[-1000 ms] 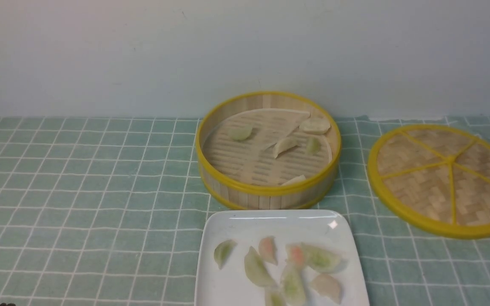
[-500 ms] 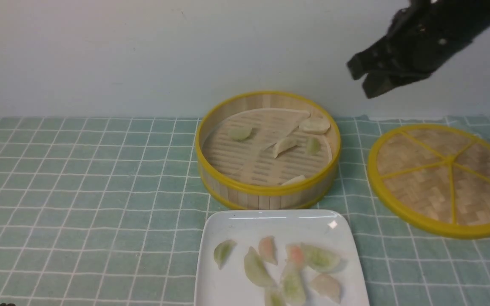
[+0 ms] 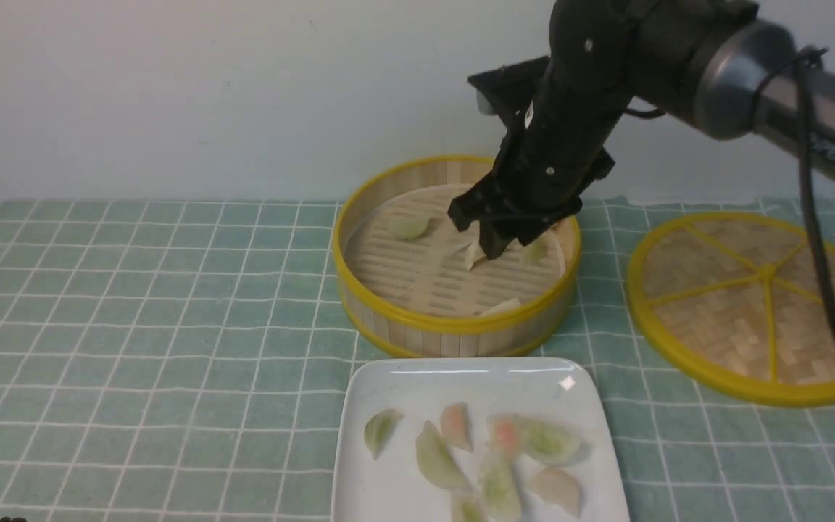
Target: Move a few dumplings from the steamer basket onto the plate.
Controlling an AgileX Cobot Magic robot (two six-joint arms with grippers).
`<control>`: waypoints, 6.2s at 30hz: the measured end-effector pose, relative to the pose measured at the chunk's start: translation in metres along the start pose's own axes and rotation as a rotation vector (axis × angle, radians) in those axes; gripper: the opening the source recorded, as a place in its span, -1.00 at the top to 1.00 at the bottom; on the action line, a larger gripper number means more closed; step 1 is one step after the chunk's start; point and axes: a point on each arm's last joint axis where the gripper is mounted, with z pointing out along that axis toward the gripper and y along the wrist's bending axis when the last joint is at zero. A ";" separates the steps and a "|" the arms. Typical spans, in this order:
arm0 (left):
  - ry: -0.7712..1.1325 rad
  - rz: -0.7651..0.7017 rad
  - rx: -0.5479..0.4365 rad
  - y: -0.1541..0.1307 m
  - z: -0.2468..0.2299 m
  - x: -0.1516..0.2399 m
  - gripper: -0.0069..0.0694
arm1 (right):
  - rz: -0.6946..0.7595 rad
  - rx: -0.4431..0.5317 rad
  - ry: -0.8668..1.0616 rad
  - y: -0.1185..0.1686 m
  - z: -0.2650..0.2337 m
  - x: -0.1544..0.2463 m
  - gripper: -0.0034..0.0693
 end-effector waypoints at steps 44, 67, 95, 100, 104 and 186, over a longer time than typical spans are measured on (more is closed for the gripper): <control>0.000 0.000 0.000 0.000 0.000 0.000 0.84 | 0.001 0.020 -0.036 0.001 -0.009 -0.003 0.51; 0.000 0.000 0.000 0.000 0.000 0.000 0.84 | -0.094 -0.148 0.242 0.053 0.025 0.073 0.52; 0.000 0.000 0.000 0.000 0.000 0.000 0.84 | -0.034 0.120 -0.099 0.005 0.001 -0.016 -0.39; 0.000 0.000 0.000 0.000 0.000 0.000 0.84 | 0.048 0.160 -0.074 -0.024 0.043 -0.021 -0.39; 0.000 0.000 0.000 0.000 0.000 0.000 0.84 | 0.121 0.174 -0.074 -0.045 0.062 -0.020 -0.39; 0.000 0.000 0.000 0.000 0.000 0.000 0.84 | 0.064 0.086 -0.531 0.025 -0.218 0.118 0.92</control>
